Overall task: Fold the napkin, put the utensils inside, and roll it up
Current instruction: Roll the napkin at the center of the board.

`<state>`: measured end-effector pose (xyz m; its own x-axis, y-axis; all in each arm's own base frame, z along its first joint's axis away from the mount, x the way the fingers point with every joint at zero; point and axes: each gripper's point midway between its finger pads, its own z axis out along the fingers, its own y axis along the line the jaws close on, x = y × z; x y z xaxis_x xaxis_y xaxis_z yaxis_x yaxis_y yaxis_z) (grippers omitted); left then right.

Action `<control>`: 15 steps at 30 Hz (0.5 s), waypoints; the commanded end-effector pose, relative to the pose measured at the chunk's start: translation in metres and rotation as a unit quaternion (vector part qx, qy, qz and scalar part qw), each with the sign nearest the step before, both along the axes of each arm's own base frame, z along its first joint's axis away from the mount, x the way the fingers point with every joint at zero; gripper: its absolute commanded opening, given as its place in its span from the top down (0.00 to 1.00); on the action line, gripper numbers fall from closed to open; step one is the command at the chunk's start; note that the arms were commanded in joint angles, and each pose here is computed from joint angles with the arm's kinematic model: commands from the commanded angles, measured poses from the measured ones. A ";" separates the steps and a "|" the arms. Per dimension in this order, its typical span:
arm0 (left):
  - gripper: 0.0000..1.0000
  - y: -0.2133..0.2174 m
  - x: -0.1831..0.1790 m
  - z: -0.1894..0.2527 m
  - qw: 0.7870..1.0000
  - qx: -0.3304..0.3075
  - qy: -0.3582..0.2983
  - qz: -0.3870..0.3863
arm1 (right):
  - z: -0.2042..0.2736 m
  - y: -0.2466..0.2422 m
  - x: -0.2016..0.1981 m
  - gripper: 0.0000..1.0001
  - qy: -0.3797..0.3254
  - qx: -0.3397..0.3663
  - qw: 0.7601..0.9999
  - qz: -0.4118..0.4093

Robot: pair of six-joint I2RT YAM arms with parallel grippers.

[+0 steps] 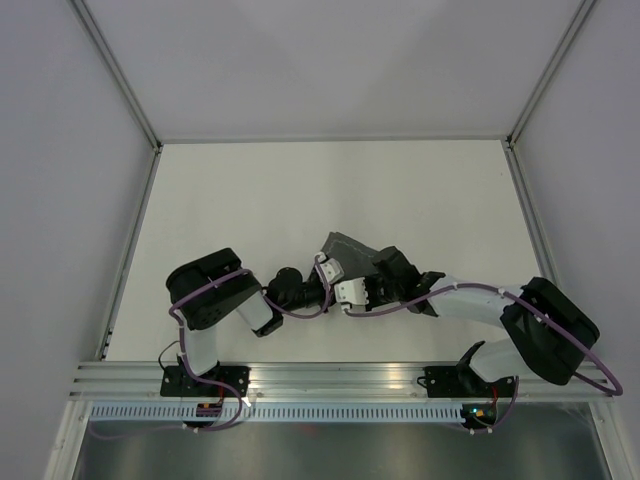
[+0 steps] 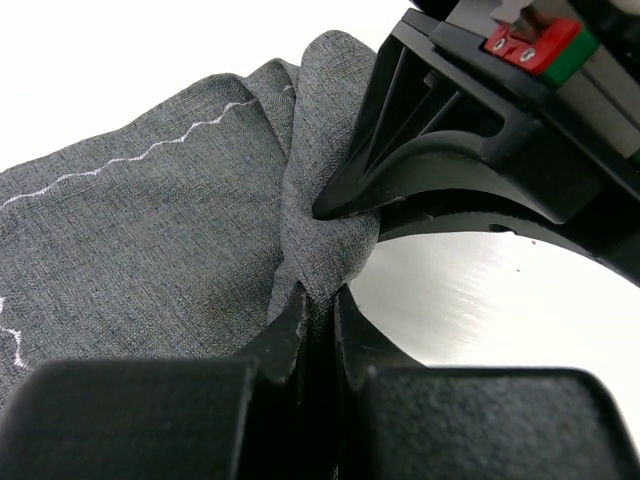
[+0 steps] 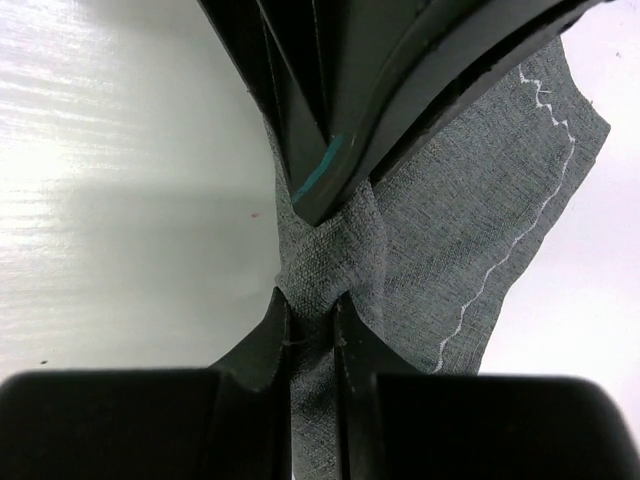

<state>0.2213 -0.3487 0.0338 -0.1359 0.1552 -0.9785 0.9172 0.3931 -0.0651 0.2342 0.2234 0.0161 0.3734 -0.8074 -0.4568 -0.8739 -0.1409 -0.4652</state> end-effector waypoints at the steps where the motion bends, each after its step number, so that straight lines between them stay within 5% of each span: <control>1: 0.91 0.019 -0.034 -0.046 0.993 0.051 0.101 -0.022 | -0.050 -0.040 -0.037 1.00 0.087 -0.098 0.991 -0.003; 7: 0.51 0.028 -0.017 -0.024 0.995 0.012 0.091 0.033 | -0.053 -0.042 -0.045 1.00 0.140 -0.128 0.982 0.001; 15: 0.30 0.042 0.008 0.021 0.992 -0.044 0.046 0.108 | -0.052 -0.042 -0.040 0.99 0.182 -0.152 0.971 -0.015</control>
<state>0.2276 -0.3020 0.0234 -0.2725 0.1264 -0.9538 0.8085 0.5675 -0.1558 0.2430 0.2456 0.0176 0.3758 -0.8026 -0.4632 -0.9070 -0.2160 -0.3615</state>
